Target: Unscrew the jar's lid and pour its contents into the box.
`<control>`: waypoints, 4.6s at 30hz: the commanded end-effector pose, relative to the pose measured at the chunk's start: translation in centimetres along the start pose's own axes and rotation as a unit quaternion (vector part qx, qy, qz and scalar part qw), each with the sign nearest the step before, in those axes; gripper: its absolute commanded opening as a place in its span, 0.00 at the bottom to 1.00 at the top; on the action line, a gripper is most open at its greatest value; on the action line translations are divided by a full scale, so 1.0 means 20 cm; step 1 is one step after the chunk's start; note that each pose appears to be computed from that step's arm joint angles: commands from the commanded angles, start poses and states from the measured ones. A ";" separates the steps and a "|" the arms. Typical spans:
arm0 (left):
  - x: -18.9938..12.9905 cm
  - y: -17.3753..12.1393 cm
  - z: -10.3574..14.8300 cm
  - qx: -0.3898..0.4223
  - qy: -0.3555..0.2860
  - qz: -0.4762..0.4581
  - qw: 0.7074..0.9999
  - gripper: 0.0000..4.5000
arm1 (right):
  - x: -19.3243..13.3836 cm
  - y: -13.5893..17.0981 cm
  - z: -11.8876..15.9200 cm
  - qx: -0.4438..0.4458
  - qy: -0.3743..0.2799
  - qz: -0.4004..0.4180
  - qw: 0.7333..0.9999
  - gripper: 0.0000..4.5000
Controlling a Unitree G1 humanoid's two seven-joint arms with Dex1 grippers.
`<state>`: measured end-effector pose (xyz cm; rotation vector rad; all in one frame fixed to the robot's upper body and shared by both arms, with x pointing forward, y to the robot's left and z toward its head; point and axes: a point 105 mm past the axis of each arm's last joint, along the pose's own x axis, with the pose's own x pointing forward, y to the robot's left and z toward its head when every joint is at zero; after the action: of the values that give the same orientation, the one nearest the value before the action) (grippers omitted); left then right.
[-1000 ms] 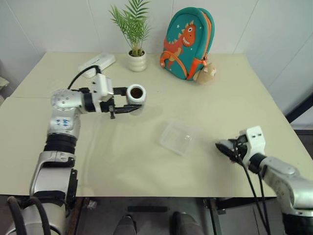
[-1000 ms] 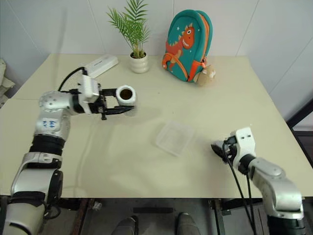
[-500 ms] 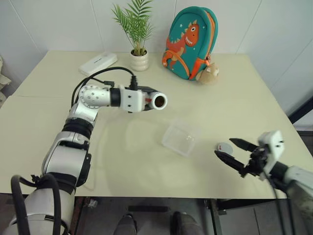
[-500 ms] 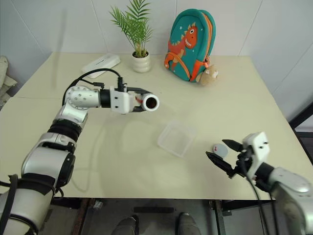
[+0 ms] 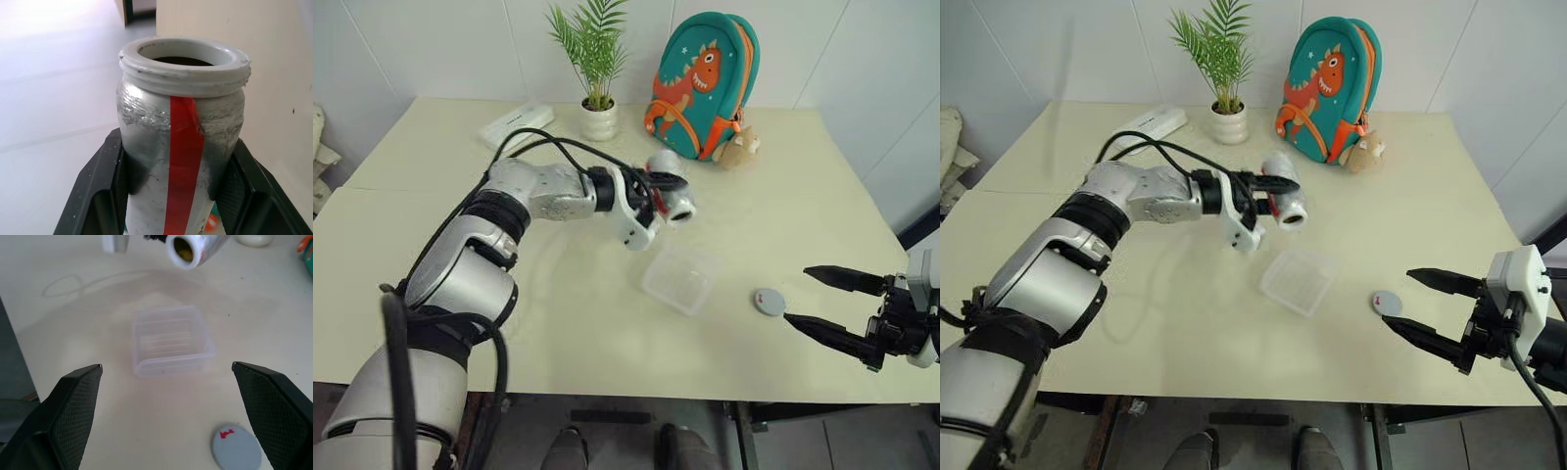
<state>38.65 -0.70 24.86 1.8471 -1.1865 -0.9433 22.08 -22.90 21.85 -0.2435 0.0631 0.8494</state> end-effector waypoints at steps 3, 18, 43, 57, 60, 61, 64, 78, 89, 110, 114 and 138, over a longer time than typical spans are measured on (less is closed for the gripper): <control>0.06 0.03 0.10 0.121 -0.078 0.016 0.989 0.43 | 0.01 0.01 0.04 -0.016 -0.016 -0.025 0.999 0.99; 0.14 0.16 0.14 0.358 -0.074 0.167 0.916 0.43 | 0.06 -0.02 0.03 -0.013 -0.018 -0.042 0.999 0.99; 0.06 0.18 -0.15 0.182 0.113 0.160 0.964 0.43 | 0.17 -0.05 0.07 -0.029 -0.037 -0.031 0.998 0.99; -0.38 -0.19 -0.48 -0.646 0.230 0.271 0.676 0.43 | 0.17 -0.10 0.12 -0.039 -0.023 0.021 0.999 0.99; -0.46 -0.31 -0.46 -0.744 0.185 0.293 0.571 0.43 | 0.19 -0.14 0.13 -0.043 -0.023 0.034 0.998 0.99; -0.47 -0.32 -0.44 -0.755 0.173 0.292 0.562 0.43 | 0.20 -0.14 0.14 -0.044 -0.023 0.037 0.998 0.99; -0.46 -0.40 -0.34 -0.783 0.137 0.262 0.548 0.43 | 0.22 -0.15 0.14 -0.044 -0.023 0.047 0.998 0.99; -0.43 -0.65 -0.10 -0.795 0.143 0.149 0.570 0.50 | 0.27 -0.15 0.13 -0.043 -0.021 0.067 0.997 1.00; -0.49 -0.60 -0.10 -0.802 0.112 0.150 0.568 0.50 | 0.28 -0.16 0.14 -0.048 -0.021 0.066 0.996 1.00; -0.55 -0.51 -0.09 -0.811 0.076 0.148 0.560 0.50 | 0.31 -0.17 0.15 -0.052 -0.024 0.066 0.996 1.00; -0.56 -0.49 -0.09 -0.804 0.076 0.152 0.570 0.50 | 0.31 -0.17 0.15 -0.052 -0.023 0.064 0.996 1.00; -0.73 -0.53 -0.13 -0.745 0.173 0.239 0.598 0.50 | 0.32 -0.16 0.14 -0.046 -0.021 0.064 0.997 1.00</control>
<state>40.72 15.91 18.44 0.2033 -0.1842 -0.7726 28.96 -20.05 23.50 -0.2829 0.0303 0.9714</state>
